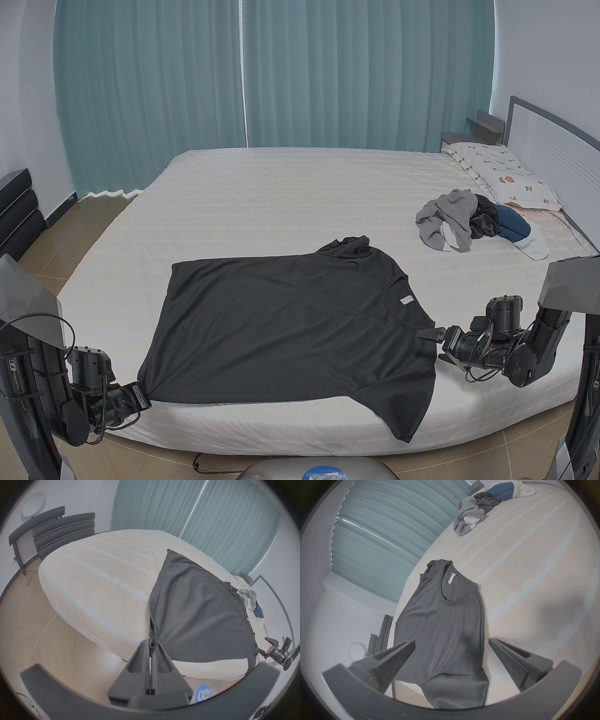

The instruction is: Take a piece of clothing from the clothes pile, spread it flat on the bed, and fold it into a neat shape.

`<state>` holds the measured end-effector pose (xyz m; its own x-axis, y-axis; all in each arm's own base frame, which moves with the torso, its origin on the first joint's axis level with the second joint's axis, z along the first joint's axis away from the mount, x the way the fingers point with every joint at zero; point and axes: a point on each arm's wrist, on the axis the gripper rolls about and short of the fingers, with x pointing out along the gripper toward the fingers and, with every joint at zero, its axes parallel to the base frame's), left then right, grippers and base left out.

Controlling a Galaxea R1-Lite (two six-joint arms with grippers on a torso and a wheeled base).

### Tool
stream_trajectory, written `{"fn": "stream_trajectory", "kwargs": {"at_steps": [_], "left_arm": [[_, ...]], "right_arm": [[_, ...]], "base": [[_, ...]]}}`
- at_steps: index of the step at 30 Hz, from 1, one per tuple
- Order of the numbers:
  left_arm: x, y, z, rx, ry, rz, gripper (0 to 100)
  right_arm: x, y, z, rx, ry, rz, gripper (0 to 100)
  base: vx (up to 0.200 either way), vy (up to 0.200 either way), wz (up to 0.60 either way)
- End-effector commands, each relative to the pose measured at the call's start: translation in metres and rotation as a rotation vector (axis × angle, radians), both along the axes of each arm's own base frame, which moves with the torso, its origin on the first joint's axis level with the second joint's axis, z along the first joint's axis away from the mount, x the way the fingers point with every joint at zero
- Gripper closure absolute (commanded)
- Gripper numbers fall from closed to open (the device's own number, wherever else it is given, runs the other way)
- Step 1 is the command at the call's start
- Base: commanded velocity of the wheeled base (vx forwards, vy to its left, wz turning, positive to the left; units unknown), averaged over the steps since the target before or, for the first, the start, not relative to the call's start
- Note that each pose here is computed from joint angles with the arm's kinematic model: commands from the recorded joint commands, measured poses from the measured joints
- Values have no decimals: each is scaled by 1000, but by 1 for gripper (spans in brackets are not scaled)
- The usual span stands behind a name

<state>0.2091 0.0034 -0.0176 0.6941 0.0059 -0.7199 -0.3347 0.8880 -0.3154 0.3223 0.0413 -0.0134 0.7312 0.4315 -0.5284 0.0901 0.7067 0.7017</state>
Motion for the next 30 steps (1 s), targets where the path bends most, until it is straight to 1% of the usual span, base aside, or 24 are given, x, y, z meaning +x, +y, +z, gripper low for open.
{"fn": "stream_trajectory", "kwargs": {"at_steps": [1, 12, 15, 21, 30], "left_arm": [[-4, 0, -1, -1, 14, 0, 100], [-4, 0, 0, -1, 11, 2, 100], [-4, 0, 0, -1, 11, 2, 100], [-4, 0, 0, -1, 11, 0, 100], [-4, 0, -1, -3, 12, -1, 100]], "right_arm": [[4, -2, -1, 1, -5, -7, 0], [12, -4, -4, 6, -13, -18, 0], [13, -4, -3, 27, -14, -36, 0], [13, -4, -2, 33, -16, -36, 0], [8, 1, -8, 38, 19, -26, 0]], "base": [[0, 0, 0], [0, 0, 0], [0, 0, 0], [0, 0, 0], [0, 0, 0]]}}
